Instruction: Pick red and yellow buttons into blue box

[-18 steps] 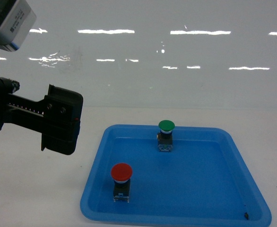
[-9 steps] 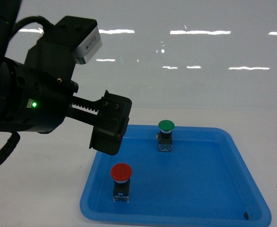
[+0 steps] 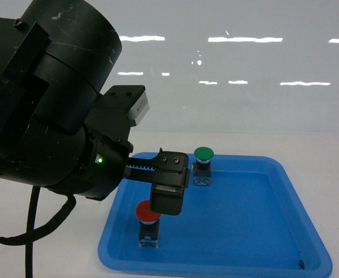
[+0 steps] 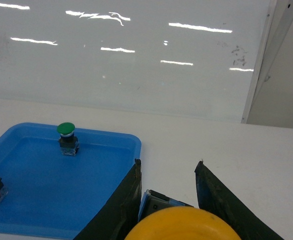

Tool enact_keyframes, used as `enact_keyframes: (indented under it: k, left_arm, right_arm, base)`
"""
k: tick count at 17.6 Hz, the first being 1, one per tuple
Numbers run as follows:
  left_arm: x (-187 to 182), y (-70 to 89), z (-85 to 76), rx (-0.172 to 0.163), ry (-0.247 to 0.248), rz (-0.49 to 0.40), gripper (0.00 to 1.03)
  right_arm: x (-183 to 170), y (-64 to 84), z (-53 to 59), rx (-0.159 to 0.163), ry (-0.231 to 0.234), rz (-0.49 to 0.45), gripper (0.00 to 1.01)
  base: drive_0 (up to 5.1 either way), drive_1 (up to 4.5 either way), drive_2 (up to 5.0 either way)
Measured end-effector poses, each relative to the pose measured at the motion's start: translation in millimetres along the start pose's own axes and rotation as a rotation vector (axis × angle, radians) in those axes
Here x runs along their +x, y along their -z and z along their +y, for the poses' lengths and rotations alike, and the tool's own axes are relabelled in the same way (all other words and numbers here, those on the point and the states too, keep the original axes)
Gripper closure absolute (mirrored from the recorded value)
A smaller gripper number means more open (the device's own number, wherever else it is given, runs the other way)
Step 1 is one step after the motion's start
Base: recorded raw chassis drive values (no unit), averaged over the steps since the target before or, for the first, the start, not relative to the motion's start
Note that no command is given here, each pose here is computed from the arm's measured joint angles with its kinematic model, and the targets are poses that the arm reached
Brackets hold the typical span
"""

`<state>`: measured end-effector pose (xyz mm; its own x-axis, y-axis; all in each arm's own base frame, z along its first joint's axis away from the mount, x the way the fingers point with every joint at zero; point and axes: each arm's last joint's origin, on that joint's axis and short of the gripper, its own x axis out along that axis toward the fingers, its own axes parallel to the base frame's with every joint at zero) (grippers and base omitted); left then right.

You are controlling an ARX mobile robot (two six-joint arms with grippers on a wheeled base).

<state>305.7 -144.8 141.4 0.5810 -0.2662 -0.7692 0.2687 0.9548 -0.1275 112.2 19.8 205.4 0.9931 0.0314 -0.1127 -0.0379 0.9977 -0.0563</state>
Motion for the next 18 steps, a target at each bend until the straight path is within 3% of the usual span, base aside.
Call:
enact_keyframes:
  k: [1,3,6,18]
  left_arm:
    - [2,8.3,-3.5,-0.049,0.047,0.032,0.05]
    - [9,14.5,-5.6,-0.075,0.061,0.049,0.05]
    - [11,15.0,-8.9,-0.049,0.051,0.021,0.05]
    - [14,13.5,-9.6,-0.039,0.047,0.017,0.05]
  right_arm:
    - [0,0.0,0.0,0.0,0.0,0.0,0.71]
    - [0,0.0,0.0,0.0,0.0,0.0,0.71]
    - [0,0.0,0.0,0.0,0.0,0.0,0.71]
    - [0,0.0,0.0,0.0,0.0,0.0,0.71]
  base:
    - [0.0,0.0,0.0]
    - [0.0,0.0,0.0]
    - [0.0,0.0,0.0]
    - [0.0,0.0,0.0]
